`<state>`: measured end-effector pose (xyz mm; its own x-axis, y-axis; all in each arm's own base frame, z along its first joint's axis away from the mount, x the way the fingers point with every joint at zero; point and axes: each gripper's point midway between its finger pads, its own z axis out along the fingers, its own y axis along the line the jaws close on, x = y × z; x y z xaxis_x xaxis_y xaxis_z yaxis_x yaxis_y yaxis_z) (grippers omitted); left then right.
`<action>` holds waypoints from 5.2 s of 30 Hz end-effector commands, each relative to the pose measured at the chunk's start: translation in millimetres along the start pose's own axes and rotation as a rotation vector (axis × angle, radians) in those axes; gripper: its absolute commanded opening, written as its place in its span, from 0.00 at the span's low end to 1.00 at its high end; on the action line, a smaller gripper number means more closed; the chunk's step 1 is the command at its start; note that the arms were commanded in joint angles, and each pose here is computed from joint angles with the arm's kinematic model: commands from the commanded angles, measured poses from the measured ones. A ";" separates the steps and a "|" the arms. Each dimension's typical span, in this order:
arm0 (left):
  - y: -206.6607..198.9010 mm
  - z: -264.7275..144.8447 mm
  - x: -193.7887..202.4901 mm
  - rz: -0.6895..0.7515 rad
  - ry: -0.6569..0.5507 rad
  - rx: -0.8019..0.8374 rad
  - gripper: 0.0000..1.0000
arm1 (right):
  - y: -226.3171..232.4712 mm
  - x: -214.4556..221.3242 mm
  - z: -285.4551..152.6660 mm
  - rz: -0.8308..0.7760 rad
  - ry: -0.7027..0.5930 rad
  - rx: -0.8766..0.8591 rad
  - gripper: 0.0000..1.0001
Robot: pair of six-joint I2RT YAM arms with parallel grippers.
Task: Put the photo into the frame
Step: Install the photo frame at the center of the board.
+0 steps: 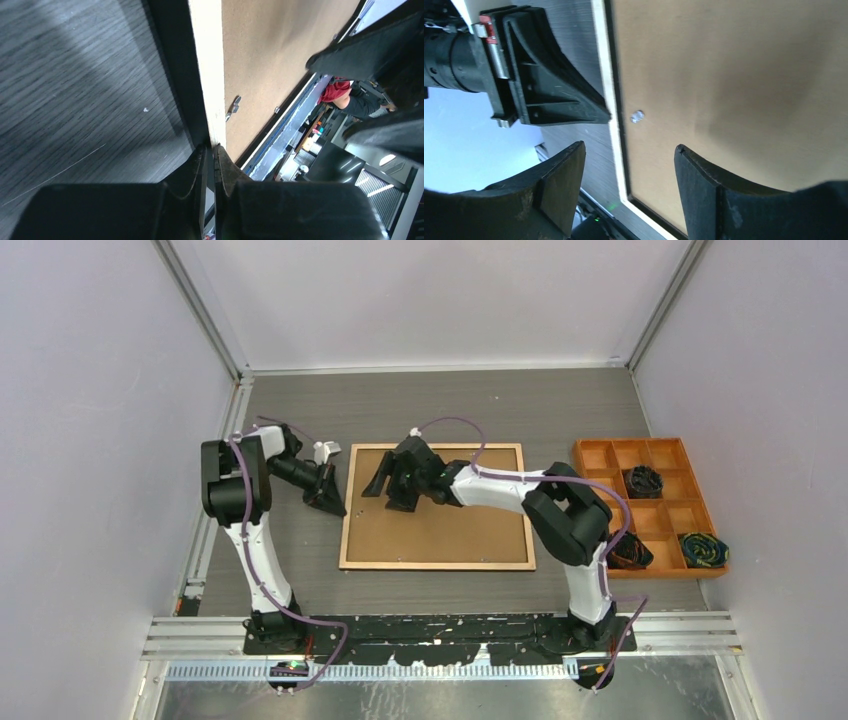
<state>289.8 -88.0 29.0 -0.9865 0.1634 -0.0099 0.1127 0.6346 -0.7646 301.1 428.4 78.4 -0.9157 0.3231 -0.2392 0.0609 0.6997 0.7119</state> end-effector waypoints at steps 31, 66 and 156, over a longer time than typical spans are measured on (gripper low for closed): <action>7.7 -0.3 -10.3 0.076 -0.040 -0.044 0.02 | 34.5 25.8 43.1 0.019 0.061 -0.025 0.60; 7.2 -1.4 -5.3 0.096 -0.028 -0.058 0.01 | 44.5 28.6 56.3 0.021 0.043 -0.051 0.60; -4.4 -4.2 -54.2 0.102 -0.067 -0.048 0.04 | -0.4 -139.3 68.9 0.110 -0.129 -0.028 0.60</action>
<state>349.6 -92.0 34.3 -0.9848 0.1370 -0.1064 0.1702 0.6445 -0.7454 448.5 416.8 55.9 -0.8566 0.4614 -0.2310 0.1579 0.6606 0.7340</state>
